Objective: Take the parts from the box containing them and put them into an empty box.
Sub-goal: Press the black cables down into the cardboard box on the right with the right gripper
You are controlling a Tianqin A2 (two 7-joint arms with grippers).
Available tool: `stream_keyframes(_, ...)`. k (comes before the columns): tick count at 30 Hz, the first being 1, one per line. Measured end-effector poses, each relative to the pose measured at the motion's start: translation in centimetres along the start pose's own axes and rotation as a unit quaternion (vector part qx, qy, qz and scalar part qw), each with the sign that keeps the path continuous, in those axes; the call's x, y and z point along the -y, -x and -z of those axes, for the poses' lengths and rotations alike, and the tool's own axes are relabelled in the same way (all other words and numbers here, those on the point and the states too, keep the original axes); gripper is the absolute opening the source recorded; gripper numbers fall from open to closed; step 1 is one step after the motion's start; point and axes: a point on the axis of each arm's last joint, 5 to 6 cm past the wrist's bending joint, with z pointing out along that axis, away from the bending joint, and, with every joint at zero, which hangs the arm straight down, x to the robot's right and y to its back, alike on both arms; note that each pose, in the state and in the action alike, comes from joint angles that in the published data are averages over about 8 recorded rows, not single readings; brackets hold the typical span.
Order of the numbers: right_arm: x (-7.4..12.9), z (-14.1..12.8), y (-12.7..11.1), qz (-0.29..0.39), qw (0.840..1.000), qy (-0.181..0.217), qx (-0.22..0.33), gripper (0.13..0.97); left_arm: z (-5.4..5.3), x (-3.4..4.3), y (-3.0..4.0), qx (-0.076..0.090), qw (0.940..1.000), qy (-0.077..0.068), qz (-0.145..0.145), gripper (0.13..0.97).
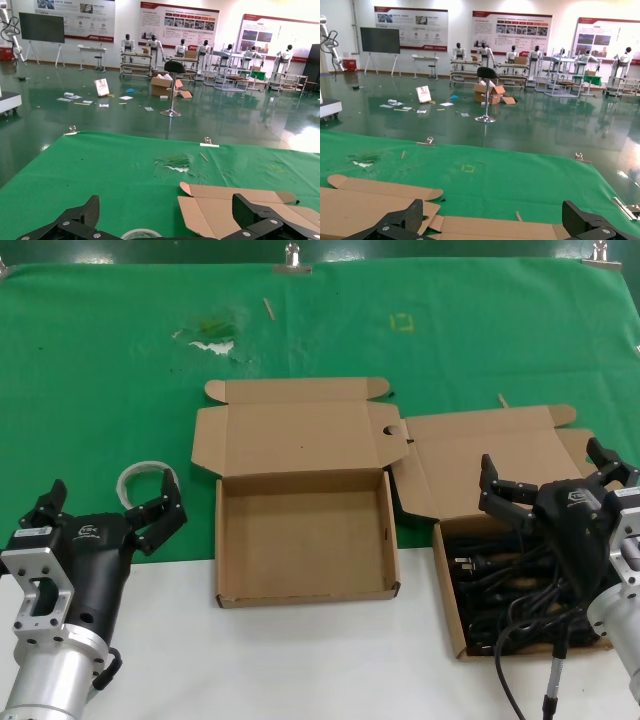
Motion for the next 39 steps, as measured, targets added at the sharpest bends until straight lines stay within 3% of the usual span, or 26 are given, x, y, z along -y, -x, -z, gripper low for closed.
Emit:
stream_keyframes(5,0.0,0.0,0.1,0.001,1.000,0.000,0.001,0.966,0.0,0.00,0.00,0.000,1.0000,0.000,0.000,0.932)
stream_keyframes(15,0.3,-0.6,0.1,0.009,1.000,0.005,0.016,0.966,0.0,0.00,0.00,0.000,1.0000,0.000,0.000,0.810)
stream_keyframes(21,1.5,-1.9,-1.8,0.060,0.996,0.000,0.061,0.966,0.0,0.00,0.00,0.000,1.0000,0.000,0.000,0.685)
stream_keyframes(25,3.3,-3.3,-4.0,0.125,0.986,-0.011,0.111,0.966,0.0,0.00,0.00,0.000,1.0000,0.000,0.000,0.610)
stream_keyframes(29,6.2,-5.3,-6.3,0.206,0.962,-0.026,0.175,0.966,0.0,0.00,-0.01,0.000,1.0000,0.000,0.000,0.502)
stream_keyframes(32,9.0,-6.6,-7.9,0.273,0.934,-0.033,0.230,0.966,0.0,0.00,-0.01,0.000,1.0000,0.000,0.000,0.448)
stream_keyframes(39,14.6,-8.5,-10.3,0.411,0.833,-0.005,0.370,0.966,0.0,-0.01,-0.03,0.000,1.0000,0.000,0.000,0.305)
